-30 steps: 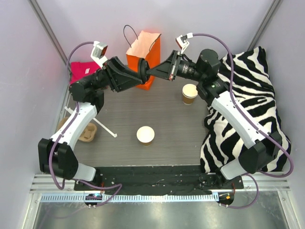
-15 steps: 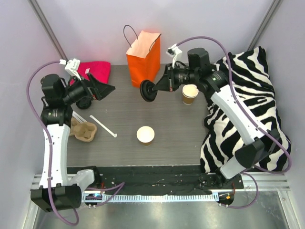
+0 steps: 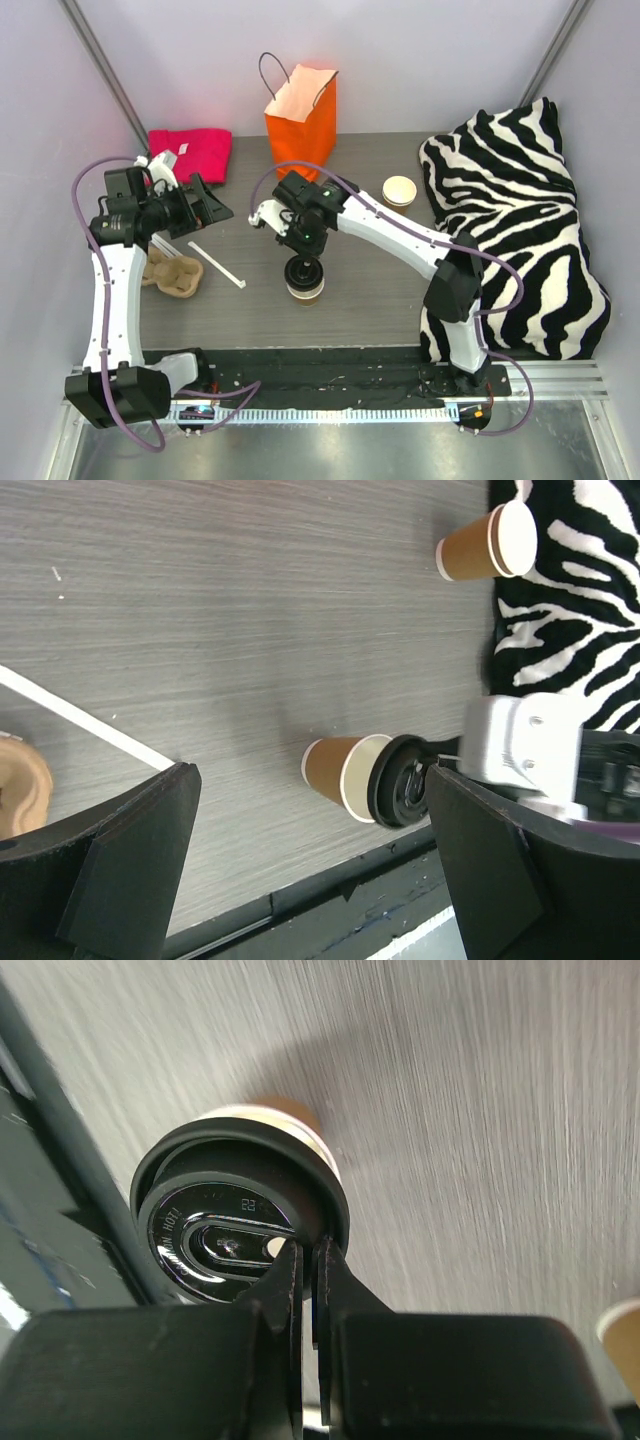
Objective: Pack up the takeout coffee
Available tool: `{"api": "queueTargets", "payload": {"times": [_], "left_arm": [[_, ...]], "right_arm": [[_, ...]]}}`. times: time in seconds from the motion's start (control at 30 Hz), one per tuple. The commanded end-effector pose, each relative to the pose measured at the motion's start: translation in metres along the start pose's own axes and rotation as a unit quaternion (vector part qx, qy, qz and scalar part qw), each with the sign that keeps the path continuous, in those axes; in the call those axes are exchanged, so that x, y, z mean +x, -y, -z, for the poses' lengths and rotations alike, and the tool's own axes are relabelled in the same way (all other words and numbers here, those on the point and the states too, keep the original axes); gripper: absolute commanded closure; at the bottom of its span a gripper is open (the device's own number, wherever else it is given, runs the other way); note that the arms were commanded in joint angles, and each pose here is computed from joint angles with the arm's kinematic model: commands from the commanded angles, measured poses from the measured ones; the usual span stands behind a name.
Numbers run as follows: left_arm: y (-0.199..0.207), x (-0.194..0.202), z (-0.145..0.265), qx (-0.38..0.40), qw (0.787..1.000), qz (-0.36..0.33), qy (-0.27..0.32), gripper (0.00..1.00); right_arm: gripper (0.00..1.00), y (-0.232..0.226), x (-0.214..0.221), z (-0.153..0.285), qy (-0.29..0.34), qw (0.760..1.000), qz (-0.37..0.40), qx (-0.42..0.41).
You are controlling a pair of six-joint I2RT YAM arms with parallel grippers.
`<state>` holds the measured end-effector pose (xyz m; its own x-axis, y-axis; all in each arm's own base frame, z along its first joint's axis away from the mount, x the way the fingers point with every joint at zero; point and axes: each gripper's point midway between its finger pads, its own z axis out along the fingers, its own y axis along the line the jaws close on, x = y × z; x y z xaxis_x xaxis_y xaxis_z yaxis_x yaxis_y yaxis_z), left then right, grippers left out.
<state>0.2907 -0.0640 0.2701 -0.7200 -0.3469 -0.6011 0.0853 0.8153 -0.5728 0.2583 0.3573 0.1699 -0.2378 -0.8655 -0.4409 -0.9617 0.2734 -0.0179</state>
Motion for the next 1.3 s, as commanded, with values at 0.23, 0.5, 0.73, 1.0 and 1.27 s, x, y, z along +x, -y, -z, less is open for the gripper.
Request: {"api": "queueTargets", "payload": {"times": [0.23,0.5,0.73,1.0,1.27], "left_arm": [[-0.004,0.001,0.003,-0.008,1.0,-0.007,0.005,0.0],[-0.005,0.004,-0.001,-0.002,1.0,0.001,-0.001,0.0],[-0.004,0.006,-0.002,0.004,1.0,0.006,-0.004,0.0],[-0.005,0.006,-0.004,0.003,1.0,0.008,-0.006,0.0],[-0.006,0.006,-0.005,0.002,1.0,0.009,-0.009,0.0]], "right_arm": [[0.99,0.002,0.008,0.004,-0.04,0.998,0.033,0.039],[0.99,0.0,-0.002,-0.001,-0.02,0.999,0.022,0.032],[0.99,-0.002,0.0,-0.012,-0.024,0.999,0.022,0.022],[0.99,-0.006,0.005,-0.022,-0.031,0.999,0.018,0.008],[0.99,-0.005,0.017,-0.038,-0.045,0.999,0.021,0.014]]}}
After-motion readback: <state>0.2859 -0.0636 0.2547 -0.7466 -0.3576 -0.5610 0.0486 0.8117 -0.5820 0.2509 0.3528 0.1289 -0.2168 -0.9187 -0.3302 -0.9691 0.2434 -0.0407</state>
